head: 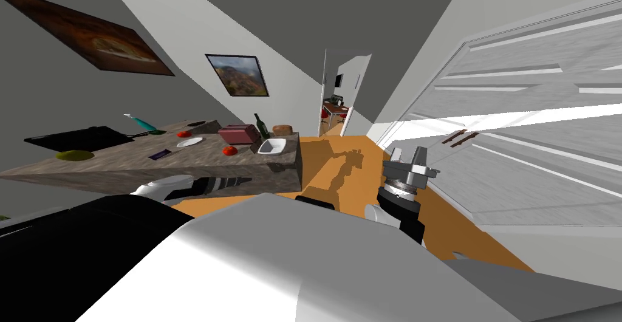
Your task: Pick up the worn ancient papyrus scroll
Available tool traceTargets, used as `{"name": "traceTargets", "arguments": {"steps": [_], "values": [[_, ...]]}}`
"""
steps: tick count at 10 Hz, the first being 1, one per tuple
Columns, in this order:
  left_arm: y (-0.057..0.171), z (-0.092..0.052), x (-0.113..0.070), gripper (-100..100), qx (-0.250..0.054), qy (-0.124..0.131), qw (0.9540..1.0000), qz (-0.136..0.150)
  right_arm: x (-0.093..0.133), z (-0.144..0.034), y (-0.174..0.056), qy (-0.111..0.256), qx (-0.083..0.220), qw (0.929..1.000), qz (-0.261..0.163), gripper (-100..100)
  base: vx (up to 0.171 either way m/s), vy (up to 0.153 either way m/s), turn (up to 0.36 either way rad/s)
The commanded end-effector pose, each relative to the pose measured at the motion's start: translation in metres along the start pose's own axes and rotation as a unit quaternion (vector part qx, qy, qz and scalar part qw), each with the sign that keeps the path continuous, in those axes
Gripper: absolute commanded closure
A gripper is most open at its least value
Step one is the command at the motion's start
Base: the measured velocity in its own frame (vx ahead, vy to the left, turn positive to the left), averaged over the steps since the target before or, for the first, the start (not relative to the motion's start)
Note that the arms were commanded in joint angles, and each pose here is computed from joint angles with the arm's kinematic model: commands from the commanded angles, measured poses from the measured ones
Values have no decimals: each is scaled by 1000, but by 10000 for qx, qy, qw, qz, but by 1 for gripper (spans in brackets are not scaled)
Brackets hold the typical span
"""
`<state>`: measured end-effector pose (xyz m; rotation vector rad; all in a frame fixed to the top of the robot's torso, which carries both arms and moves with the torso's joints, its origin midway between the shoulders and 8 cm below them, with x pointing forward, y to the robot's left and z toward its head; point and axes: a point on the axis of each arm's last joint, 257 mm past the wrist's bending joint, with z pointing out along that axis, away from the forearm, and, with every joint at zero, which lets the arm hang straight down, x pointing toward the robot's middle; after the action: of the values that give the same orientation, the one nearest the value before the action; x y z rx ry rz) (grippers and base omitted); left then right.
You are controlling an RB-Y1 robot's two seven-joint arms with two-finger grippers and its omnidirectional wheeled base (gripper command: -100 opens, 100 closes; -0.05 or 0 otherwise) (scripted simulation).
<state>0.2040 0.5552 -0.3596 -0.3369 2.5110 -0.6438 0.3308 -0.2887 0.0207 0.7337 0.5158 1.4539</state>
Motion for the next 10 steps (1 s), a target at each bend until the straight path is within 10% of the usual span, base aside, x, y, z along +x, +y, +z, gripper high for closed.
{"name": "traceTargets", "arguments": {"steps": [1, 10], "values": [[9, -10, 2, -100, -183, 72, 9998, -21, 0, 0, 0, 0, 0, 10000, 0, 0, 92, -27, -51], [113, -138, 2, -100, -1958, 493, 9789, -300, 0, 0, 0, 0, 0, 10000, -1, 0, 139, -26, -100]]}}
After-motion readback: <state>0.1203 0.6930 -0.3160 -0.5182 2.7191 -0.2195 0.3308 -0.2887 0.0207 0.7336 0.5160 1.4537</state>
